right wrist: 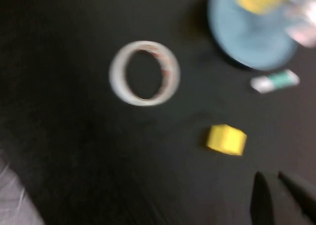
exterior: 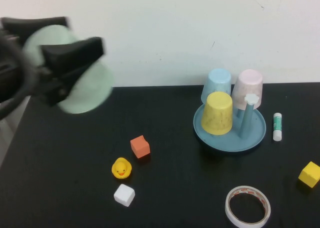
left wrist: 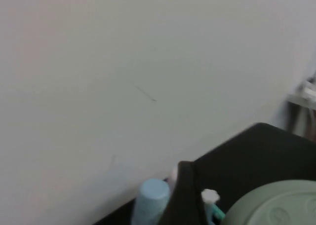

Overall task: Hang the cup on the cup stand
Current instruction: Place the cup on the cup holder

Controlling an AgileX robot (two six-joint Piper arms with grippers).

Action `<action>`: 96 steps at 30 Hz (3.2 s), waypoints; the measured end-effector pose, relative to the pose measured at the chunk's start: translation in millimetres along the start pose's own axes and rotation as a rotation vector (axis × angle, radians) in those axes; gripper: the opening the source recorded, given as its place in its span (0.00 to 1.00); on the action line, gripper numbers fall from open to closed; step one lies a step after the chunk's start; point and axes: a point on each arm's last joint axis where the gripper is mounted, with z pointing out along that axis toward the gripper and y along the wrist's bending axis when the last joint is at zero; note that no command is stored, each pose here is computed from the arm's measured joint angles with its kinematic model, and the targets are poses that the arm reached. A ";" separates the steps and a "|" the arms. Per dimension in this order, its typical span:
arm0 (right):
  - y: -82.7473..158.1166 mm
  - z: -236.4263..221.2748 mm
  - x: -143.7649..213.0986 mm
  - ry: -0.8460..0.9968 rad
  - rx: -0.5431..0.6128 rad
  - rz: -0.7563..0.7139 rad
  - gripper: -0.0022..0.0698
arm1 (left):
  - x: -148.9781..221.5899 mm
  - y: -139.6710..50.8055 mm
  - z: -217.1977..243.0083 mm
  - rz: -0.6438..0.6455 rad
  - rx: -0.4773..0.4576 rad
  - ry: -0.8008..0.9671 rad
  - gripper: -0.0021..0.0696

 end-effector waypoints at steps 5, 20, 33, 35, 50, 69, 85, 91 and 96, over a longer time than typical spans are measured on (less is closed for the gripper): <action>0.7 -3.2 44.0 -0.087 0.124 0.224 0.04 | 19.1 0.6 58.8 0.056 0.149 0.073 0.77; 14.8 1.3 93.4 -0.233 0.151 0.396 0.03 | 75.1 -47.3 236.6 0.151 0.360 0.163 0.77; 14.8 0.7 96.5 -0.217 0.154 0.402 0.03 | 145.5 -31.3 337.5 0.162 0.370 0.153 0.77; 14.8 0.7 96.5 -0.217 0.154 0.402 0.03 | 150.3 -29.5 346.7 0.169 0.370 0.137 0.77; 14.8 0.7 96.5 -0.217 0.154 0.402 0.03 | 190.9 -23.4 373.4 0.128 0.326 0.158 0.77; 14.8 0.7 96.5 -0.217 0.154 0.402 0.03 | 205.8 -19.5 376.0 0.063 0.291 0.195 0.77; 14.8 0.7 96.5 -0.217 0.154 0.403 0.03 | 191.5 -18.2 375.1 0.009 0.256 0.183 0.79; 14.8 0.7 96.5 -0.217 0.154 0.404 0.03 | 193.5 -17.3 374.6 -0.067 0.237 0.224 0.82; 14.8 0.7 96.5 -0.217 0.154 0.404 0.03 | 194.9 -18.2 374.0 -0.045 0.249 0.239 0.82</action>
